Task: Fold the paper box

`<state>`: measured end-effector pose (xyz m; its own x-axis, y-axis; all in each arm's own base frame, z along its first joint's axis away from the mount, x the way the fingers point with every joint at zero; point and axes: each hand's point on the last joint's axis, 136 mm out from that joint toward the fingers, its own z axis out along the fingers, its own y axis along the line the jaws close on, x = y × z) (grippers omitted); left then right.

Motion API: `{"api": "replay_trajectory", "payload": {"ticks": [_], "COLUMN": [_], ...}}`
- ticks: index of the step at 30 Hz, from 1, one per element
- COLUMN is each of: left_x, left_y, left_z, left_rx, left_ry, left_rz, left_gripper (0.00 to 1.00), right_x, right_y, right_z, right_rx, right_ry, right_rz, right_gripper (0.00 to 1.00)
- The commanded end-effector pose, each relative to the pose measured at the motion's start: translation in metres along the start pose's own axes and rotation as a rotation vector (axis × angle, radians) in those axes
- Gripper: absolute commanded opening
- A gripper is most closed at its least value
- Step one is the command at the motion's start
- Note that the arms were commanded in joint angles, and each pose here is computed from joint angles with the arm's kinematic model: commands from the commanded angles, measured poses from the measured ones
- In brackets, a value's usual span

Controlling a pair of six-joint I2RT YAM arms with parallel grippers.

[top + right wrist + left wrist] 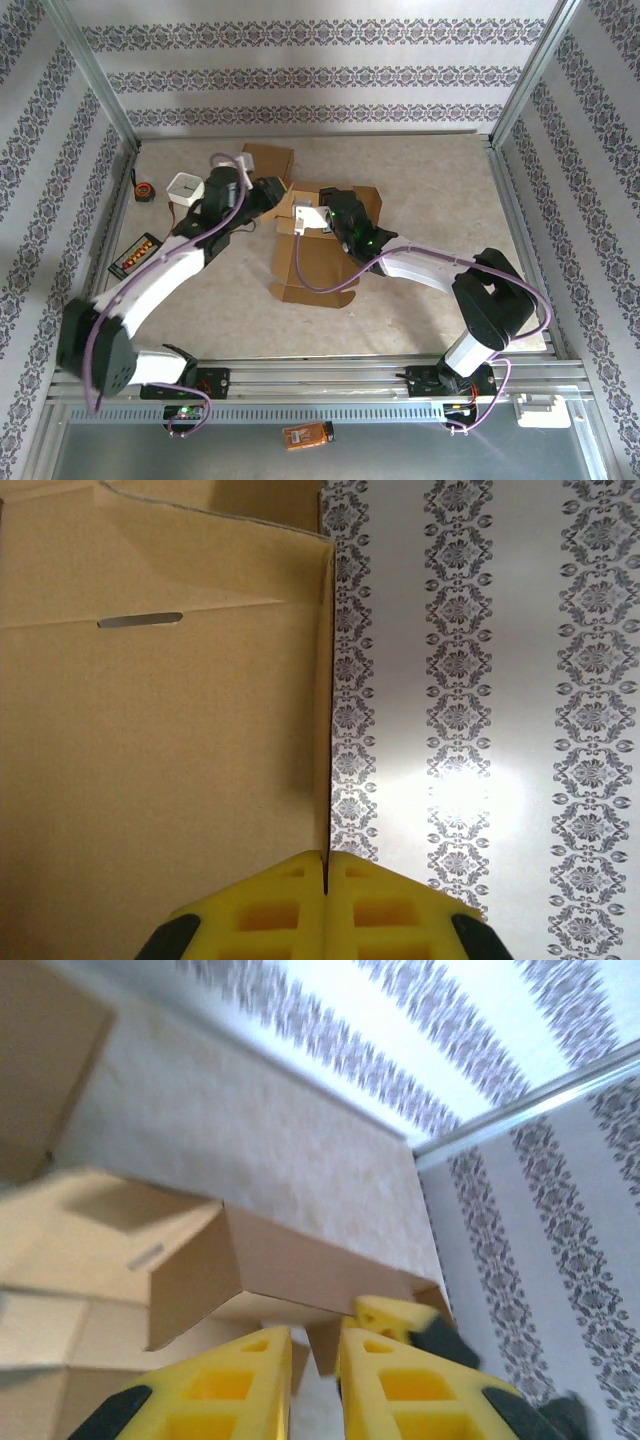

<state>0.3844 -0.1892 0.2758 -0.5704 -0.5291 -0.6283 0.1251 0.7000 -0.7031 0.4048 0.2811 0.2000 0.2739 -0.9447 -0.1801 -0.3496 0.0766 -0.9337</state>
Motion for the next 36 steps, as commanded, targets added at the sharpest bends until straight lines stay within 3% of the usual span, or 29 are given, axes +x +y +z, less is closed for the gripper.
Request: {"api": "replay_trajectory", "payload": {"ticks": [1,4,10,19,25,30,36], "left_x": [-0.005,-0.013,0.007,0.04,0.034,0.064,0.117], "left_y": [0.032,0.029,0.027,0.003,0.024,0.071,0.1], "left_z": [-0.02,-0.016,0.029,0.085,0.054,0.022,0.022], "left_rx": [-0.19,-0.211,-0.166,0.122,0.017,-0.121,-0.187], "left_ry": [-0.023,0.011,0.188,0.28,0.177,0.113,0.216], "left_rz": [0.184,0.22,0.165,-0.089,-0.045,-0.006,0.167], "left_gripper": [0.22,0.22,0.21,0.14,0.21,0.21,0.27], "right_x": [0.006,0.004,0.002,-0.001,0.011,0.017,0.025], "right_y": [0.0,0.001,0.0,0.001,0.002,0.005,0.011], "right_z": [-0.002,-0.002,-0.006,-0.005,-0.004,-0.007,-0.004], "right_rx": [-0.007,-0.01,-0.015,-0.024,-0.045,-0.093,-0.112], "right_ry": [0.001,-0.005,-0.014,-0.018,0.025,0.012,0.033], "right_rz": [0.01,0.012,0.01,0.018,0.071,0.173,0.178], "right_gripper": [0.0,0.0,0.0,0.0,0.0,0.0,0.0]}}
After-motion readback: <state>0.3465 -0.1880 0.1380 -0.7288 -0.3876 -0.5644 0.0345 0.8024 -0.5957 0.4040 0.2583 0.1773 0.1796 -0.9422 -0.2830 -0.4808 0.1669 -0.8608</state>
